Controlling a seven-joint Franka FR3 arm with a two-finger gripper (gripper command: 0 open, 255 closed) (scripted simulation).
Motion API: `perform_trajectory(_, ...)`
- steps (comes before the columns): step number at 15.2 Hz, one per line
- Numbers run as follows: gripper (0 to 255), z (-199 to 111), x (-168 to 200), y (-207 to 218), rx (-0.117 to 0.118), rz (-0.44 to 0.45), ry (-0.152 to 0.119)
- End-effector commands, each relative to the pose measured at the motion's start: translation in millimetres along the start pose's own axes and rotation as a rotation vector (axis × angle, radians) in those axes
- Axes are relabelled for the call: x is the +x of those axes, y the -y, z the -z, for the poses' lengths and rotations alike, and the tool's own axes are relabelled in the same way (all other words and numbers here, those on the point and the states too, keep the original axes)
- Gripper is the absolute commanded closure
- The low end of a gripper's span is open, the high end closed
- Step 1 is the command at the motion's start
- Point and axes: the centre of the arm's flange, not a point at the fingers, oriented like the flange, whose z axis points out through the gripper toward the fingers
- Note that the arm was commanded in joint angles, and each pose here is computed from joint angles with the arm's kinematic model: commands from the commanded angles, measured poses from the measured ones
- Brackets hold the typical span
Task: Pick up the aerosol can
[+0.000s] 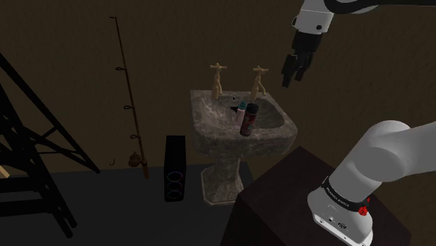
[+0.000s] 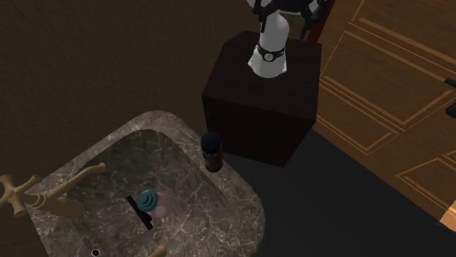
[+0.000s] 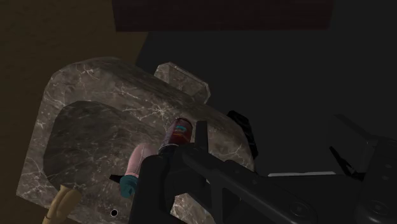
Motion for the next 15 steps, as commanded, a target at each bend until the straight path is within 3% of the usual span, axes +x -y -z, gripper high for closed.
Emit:
perform_trajectory(1,0,0.0,0.0,0.0,0.000,0.000,0.000)
perform_trajectory(15,0,-116.0,126.9,-88.1,0.100,-0.124,0.019)
